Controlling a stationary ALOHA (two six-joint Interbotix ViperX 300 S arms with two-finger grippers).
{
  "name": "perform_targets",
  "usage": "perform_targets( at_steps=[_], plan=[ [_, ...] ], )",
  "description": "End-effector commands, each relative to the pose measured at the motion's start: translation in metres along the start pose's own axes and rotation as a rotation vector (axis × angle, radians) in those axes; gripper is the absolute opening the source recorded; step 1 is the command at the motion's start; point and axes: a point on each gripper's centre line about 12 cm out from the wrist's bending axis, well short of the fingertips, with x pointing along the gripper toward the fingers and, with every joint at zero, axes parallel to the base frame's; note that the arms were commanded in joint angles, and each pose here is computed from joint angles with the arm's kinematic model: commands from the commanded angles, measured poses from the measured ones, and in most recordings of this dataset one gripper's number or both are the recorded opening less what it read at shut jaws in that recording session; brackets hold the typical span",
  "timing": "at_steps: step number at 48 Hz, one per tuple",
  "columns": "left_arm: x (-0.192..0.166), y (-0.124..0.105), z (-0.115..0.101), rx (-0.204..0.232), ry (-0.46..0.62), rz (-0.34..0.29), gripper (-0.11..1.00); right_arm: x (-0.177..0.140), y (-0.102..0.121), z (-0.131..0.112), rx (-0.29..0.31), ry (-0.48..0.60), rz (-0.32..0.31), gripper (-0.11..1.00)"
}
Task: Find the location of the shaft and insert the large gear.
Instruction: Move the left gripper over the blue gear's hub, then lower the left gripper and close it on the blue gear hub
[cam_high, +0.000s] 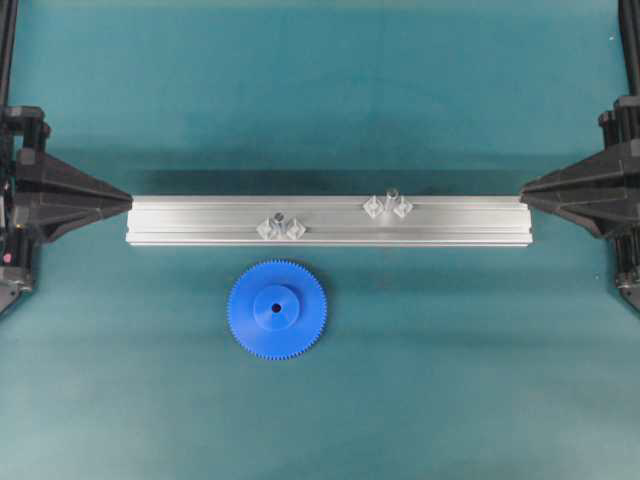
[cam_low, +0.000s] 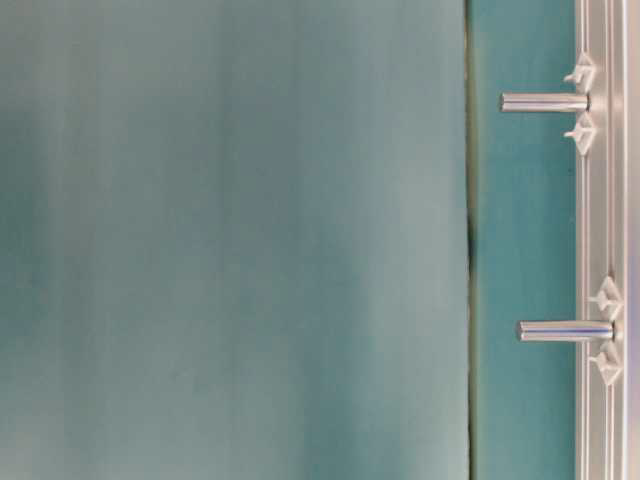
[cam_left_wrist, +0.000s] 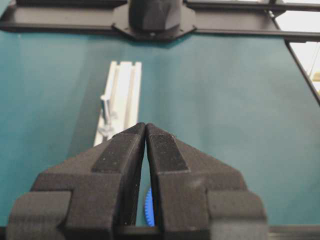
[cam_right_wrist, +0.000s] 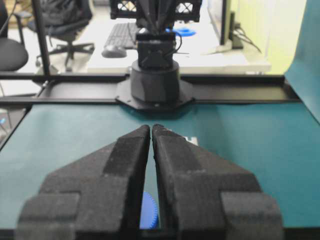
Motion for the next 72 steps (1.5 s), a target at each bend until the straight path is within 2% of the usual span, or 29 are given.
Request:
perform_targets(
  at_steps=[1, 3, 7, 12, 15, 20, 28, 35, 49, 52, 55, 62, 66, 69, 72],
  plan=[
    [0.007, -0.006, -0.012, 0.007, 0.052, -0.033, 0.11, 0.004, 0.003, 0.005, 0.015, -0.006, 0.013, 0.16],
    [0.01, -0.009, -0.017, 0.011, 0.073, -0.046, 0.1, 0.004, 0.002, -0.001, 0.041, 0.042, 0.007, 0.15],
    [0.018, -0.013, -0.019, 0.016, 0.099, -0.063, 0.01, 0.005, 0.002, -0.012, 0.094, 0.175, 0.0, 0.05],
    [0.033, -0.017, -0.019, 0.026, 0.138, -0.078, 0.0, 0.004, 0.003, -0.022, 0.115, 0.318, -0.004, 0.02],
    [0.046, -0.019, -0.026, 0.039, 0.207, -0.083, 0.0, 0.003, 0.003, -0.026, 0.118, 0.378, -0.008, 0.02],
    [0.066, -0.02, -0.038, 0.057, 0.327, -0.086, 0.0, 0.003, 0.003, -0.032, 0.119, 0.438, -0.01, 0.02],
    [0.096, -0.022, -0.056, 0.062, 0.495, -0.088, 0.0, 0.004, 0.005, -0.043, 0.115, 0.564, -0.006, 0.02],
    [0.115, -0.023, -0.071, 0.064, 0.556, -0.087, 0.0, 0.007, 0.005, -0.058, 0.111, 0.668, -0.01, 0.02],
    [0.142, -0.03, -0.093, 0.064, 0.628, -0.1, 0.01, 0.021, 0.005, -0.074, 0.092, 0.766, -0.015, 0.02],
    [0.144, -0.031, -0.095, 0.064, 0.634, -0.101, 0.07, 0.023, 0.004, -0.076, 0.084, 0.777, -0.015, 0.02],
    [0.147, -0.033, -0.096, 0.061, 0.636, -0.105, 0.19, 0.025, 0.004, -0.078, 0.081, 0.786, -0.016, 0.02],
    [0.154, -0.04, -0.099, 0.04, 0.644, -0.115, 0.63, 0.024, 0.004, -0.08, 0.079, 0.793, -0.016, 0.02],
    [0.159, -0.043, -0.107, 0.027, 0.67, -0.116, 0.84, 0.024, 0.004, -0.079, 0.081, 0.79, -0.016, 0.02],
    [0.163, -0.046, -0.114, 0.01, 0.694, -0.113, 0.93, 0.024, 0.004, -0.079, 0.081, 0.79, -0.016, 0.02],
    [0.168, -0.05, -0.121, 0.008, 0.722, -0.12, 0.94, 0.023, 0.004, -0.08, 0.081, 0.793, -0.017, 0.02]
  ],
)
